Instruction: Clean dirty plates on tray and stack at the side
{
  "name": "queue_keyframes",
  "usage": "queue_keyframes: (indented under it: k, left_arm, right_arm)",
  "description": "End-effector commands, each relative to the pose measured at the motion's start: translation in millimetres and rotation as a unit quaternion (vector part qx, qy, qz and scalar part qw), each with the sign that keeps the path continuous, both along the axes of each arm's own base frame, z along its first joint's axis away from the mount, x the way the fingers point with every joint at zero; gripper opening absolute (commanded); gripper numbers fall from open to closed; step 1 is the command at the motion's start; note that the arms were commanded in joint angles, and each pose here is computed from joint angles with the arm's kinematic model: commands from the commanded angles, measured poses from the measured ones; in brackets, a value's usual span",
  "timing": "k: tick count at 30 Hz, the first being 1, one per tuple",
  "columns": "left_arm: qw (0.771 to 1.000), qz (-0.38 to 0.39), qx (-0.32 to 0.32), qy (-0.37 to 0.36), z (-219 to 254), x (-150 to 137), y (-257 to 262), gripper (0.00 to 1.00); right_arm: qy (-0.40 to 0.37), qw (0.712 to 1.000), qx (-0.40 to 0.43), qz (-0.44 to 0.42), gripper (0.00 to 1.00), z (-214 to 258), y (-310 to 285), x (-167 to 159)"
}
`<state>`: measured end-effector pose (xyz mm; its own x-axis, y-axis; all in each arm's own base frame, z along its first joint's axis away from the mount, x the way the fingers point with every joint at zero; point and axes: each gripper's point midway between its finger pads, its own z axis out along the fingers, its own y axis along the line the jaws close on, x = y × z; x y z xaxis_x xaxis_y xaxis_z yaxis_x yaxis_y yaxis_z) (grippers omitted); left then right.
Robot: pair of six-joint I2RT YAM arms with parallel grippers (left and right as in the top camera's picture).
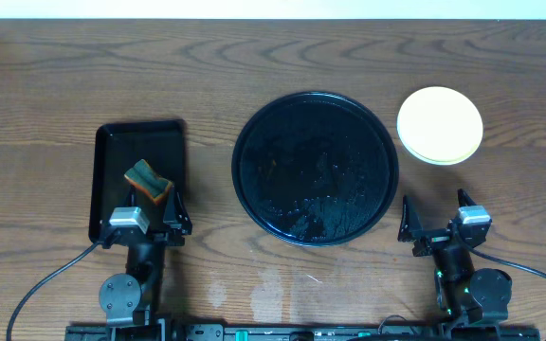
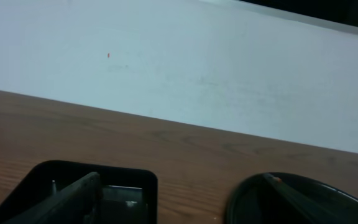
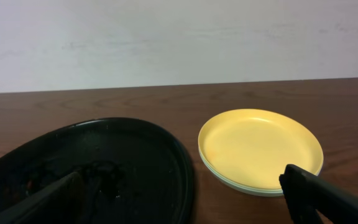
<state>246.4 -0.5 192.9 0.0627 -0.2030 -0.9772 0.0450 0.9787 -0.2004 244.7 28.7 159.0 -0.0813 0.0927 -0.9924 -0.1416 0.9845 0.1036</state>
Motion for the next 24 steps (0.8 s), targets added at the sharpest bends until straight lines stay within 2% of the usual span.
queue_keyframes:
  k: [1, 5, 8, 12, 24]
  left_arm:
    - [0.999, -0.002, 0.033, -0.007, 1.6, -0.7, -2.0, 0.8]
    - [0.998, 0.0, 0.068, 0.014, -9.3, -0.1, -1.8, 0.8]
    - [0.994, 0.005, 0.096, 0.057, -30.3, -0.1, 0.8, 0.8]
    - [0.989, 0.023, 0.095, 0.109, -55.0, -2.5, 8.9, 0.8]
    - [0.987, 0.029, 0.118, 0.109, -54.9, -2.6, 11.2, 0.8]
  right_arm:
    - [-0.002, 1.0, -0.006, -0.004, 0.99, -0.1, -2.2, 0.0]
    - [-0.002, 1.0, -0.006, -0.004, 0.99, -0.1, -2.2, 0.0]
    - [-0.002, 1.0, -0.006, -0.004, 0.99, -0.1, -2.2, 0.0]
    - [-0.002, 1.0, -0.006, -0.004, 0.99, -0.1, -2.2, 0.0]
    - [-0.002, 1.0, -0.006, -0.004, 0.99, -0.1, -2.2, 0.0]
